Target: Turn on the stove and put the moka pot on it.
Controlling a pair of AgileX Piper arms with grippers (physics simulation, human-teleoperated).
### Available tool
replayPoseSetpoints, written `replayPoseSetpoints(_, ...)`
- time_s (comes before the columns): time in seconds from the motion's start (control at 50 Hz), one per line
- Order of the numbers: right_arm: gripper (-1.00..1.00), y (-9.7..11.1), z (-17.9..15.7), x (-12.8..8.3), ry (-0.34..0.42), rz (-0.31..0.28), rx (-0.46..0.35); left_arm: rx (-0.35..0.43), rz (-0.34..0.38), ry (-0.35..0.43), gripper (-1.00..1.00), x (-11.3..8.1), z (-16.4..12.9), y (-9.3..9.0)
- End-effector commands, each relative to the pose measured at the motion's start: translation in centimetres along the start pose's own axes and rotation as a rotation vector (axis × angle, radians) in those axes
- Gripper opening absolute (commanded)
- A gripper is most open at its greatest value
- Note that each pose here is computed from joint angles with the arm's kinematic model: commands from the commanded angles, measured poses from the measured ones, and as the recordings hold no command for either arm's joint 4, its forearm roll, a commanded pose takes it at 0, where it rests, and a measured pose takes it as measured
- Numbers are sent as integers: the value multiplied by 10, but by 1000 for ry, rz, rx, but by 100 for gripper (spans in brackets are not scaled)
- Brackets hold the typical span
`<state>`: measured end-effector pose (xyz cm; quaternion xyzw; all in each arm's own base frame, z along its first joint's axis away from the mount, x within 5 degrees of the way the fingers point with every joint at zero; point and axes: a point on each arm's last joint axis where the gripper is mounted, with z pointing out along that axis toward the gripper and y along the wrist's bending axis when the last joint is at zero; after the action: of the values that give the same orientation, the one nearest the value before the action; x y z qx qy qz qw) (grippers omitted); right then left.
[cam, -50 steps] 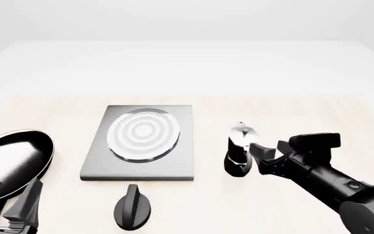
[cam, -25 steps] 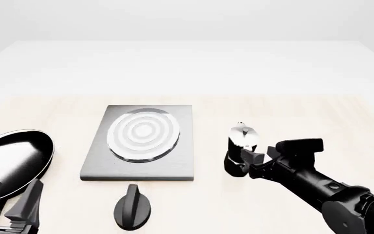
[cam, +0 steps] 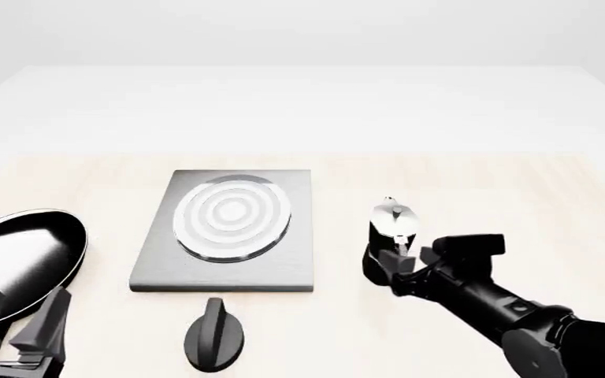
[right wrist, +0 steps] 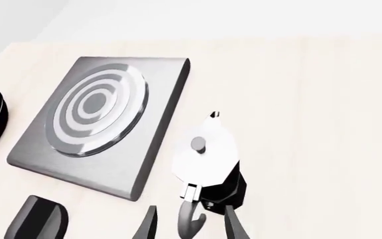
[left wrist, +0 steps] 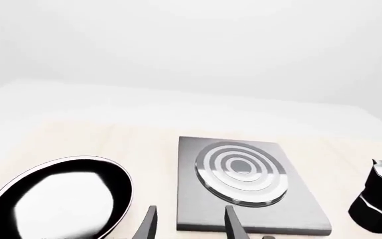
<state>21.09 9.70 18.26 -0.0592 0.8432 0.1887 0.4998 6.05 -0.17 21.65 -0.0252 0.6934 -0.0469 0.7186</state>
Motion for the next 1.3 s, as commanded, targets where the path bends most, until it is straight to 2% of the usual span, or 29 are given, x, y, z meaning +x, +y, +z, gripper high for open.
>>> replayPoseSetpoints(0.02,100,1,5,6,12,14,-9,-9,-17,11,100,2,3,1)
replayPoseSetpoints(0.46,100,-5,19,24,41,31,3,-9,-23,14,100,2,4,1)
replayPoseSetpoints(0.6,100,-8,18,25,29,25,12,-8,-23,13,100,2,3,1)
replayPoseSetpoints(0.62,-100,-10,18,24,26,15,19,-8,-23,13,100,3,3,1)
replayPoseSetpoints(0.74,-100,-6,12,21,14,-24,3,-6,-22,12,100,3,3,1)
replayPoseSetpoints(0.78,-100,-7,7,15,-3,-88,9,-2,-23,9,100,3,2,0)
replayPoseSetpoints(0.94,-100,-4,-13,4,-21,-194,7,4,-22,7,100,3,2,0)
replayPoseSetpoints(1.04,-100,-2,-40,-22,-75,-198,22,9,-20,7,100,3,2,0)
replayPoseSetpoints(1.14,-100,3,-73,-51,-125,-229,37,13,-19,5,100,3,2,-1)
replayPoseSetpoints(1.3,-100,16,-100,-75,-153,-264,8,16,-18,2,100,1,1,-1)
